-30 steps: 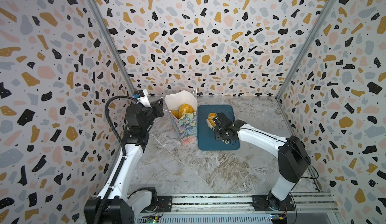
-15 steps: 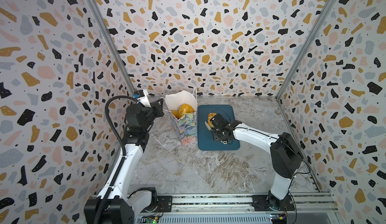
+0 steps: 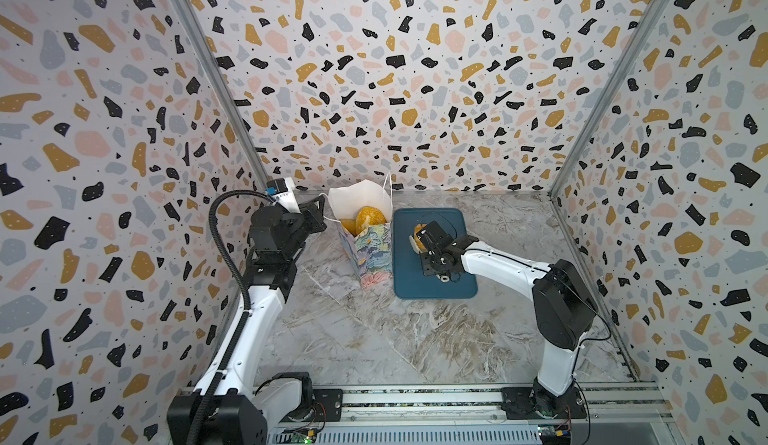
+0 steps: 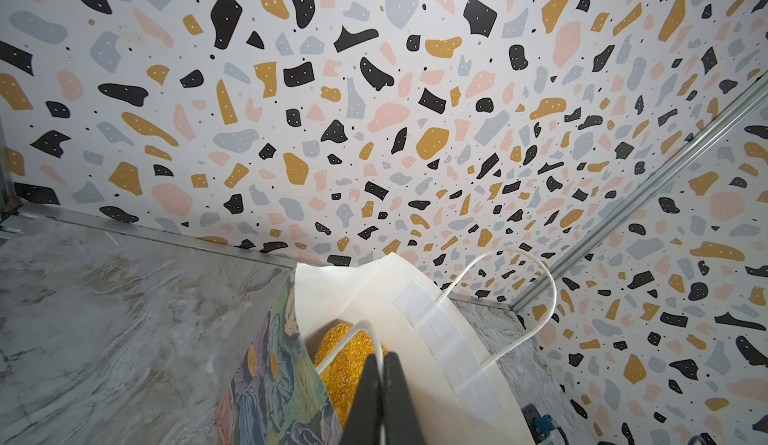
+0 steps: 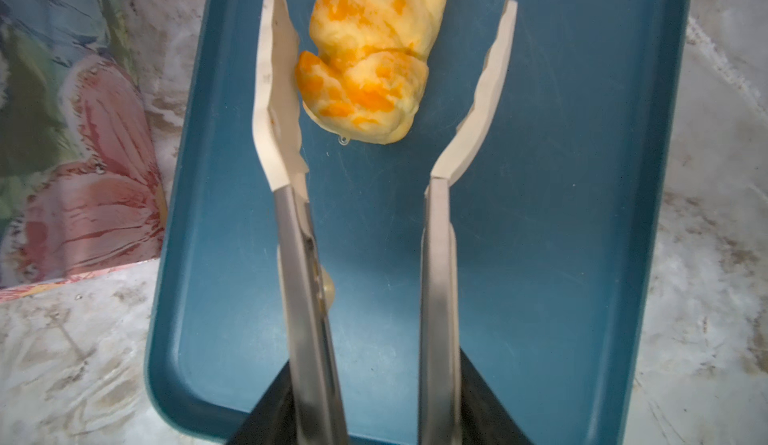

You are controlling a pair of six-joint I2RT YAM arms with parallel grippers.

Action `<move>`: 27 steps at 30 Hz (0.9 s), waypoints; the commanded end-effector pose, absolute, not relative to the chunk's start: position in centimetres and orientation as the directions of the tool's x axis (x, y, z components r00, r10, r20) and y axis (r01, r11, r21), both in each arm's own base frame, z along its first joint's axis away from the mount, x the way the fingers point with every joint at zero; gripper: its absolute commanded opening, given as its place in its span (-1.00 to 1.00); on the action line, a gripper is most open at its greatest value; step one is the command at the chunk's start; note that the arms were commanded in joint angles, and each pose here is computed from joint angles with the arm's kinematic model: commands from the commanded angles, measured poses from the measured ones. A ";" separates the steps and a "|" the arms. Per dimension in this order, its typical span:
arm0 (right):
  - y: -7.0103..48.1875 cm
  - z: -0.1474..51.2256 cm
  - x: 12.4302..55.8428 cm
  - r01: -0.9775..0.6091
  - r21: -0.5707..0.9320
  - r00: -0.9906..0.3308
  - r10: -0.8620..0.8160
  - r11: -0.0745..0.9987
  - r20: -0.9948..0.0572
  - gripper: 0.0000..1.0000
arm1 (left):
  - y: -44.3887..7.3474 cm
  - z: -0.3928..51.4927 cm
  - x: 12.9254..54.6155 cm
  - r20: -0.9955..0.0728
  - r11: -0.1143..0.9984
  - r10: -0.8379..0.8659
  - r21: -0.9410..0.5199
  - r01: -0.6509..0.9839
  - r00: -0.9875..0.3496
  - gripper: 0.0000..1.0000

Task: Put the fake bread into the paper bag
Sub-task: 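Close the tongs on the striped glazed roll with the right gripper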

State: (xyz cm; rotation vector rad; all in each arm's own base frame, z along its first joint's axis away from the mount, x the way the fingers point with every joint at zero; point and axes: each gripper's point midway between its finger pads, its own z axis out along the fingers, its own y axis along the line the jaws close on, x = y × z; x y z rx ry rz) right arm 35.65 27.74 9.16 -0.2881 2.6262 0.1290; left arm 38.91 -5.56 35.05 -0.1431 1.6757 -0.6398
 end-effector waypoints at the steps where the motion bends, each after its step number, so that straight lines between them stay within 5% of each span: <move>1: 27.9 9.7 35.5 -0.216 0.053 -0.850 -0.161 0.975 -0.501 -0.02 | -5.9 36.9 38.5 -0.891 0.839 -0.425 -0.455 0.299 -0.163 -1.00; 27: 30.6 12.2 34.8 -0.278 0.107 -0.814 -0.175 0.955 -0.554 -0.40 | -5.9 37.7 37.9 -0.894 0.838 -0.424 -0.448 0.311 -0.143 -1.00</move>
